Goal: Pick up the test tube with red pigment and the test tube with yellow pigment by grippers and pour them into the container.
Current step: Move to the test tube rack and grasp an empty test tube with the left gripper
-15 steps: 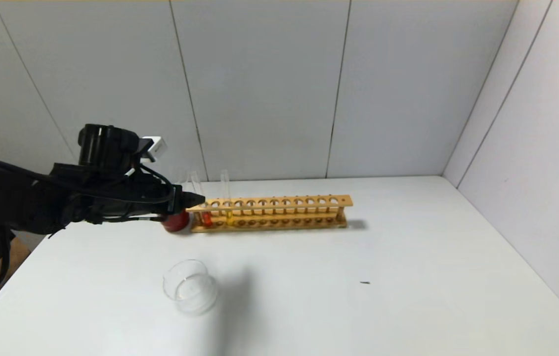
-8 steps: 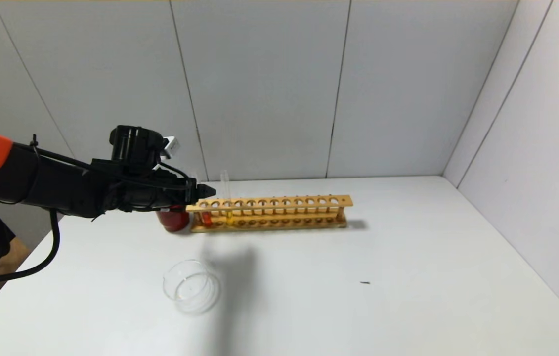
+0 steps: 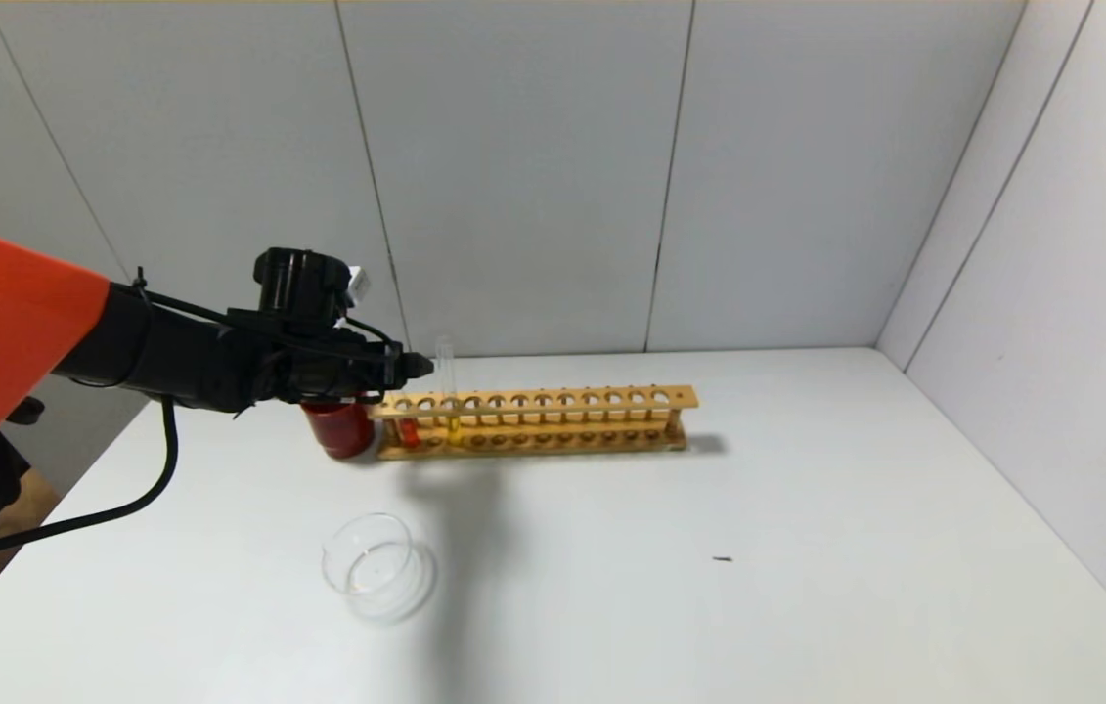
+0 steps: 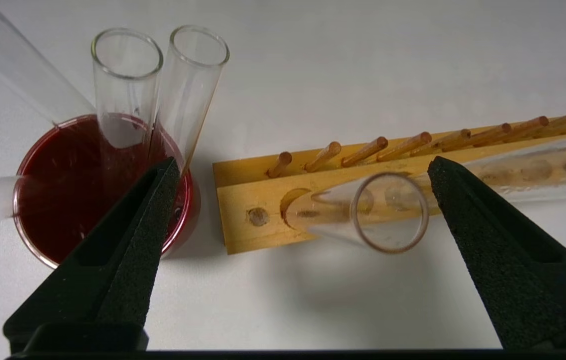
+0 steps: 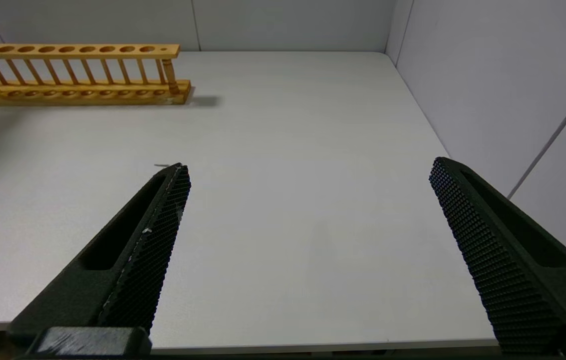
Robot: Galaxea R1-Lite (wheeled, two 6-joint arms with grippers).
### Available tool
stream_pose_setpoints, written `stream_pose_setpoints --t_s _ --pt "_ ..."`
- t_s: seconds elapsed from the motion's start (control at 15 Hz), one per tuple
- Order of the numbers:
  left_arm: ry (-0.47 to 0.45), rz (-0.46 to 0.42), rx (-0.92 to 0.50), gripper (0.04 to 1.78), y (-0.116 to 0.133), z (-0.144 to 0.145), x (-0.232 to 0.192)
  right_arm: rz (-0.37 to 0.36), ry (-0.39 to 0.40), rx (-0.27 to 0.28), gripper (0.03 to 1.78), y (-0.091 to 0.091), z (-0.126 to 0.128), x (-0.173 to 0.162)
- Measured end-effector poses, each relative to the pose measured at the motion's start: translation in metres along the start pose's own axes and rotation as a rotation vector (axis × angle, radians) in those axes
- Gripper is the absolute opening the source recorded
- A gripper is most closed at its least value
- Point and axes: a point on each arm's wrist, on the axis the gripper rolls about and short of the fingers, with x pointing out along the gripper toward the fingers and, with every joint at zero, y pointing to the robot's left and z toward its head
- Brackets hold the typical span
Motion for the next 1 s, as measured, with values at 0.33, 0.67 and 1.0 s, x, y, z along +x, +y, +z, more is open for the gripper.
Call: stream_pose_setpoints --t_s 0.33,0.67,1.0 --pt "-0.007 -0.013 0.009 1.75 -0.0069 0.0017 0.0034 0.0 0.0 0.0 1.75 0.0 0.0 0.0" --pt "-0.001 -0.013 0.012 1.71 -0.0072 -0.0007 0.0065 0.0 0.0 0.0 1.75 0.0 0.0 0.0" --pt "0.002 -0.011 0.012 1.16 -0.007 -0.0018 0.0071 0.0 0.0 0.0 1.75 0.0 0.0 0.0"
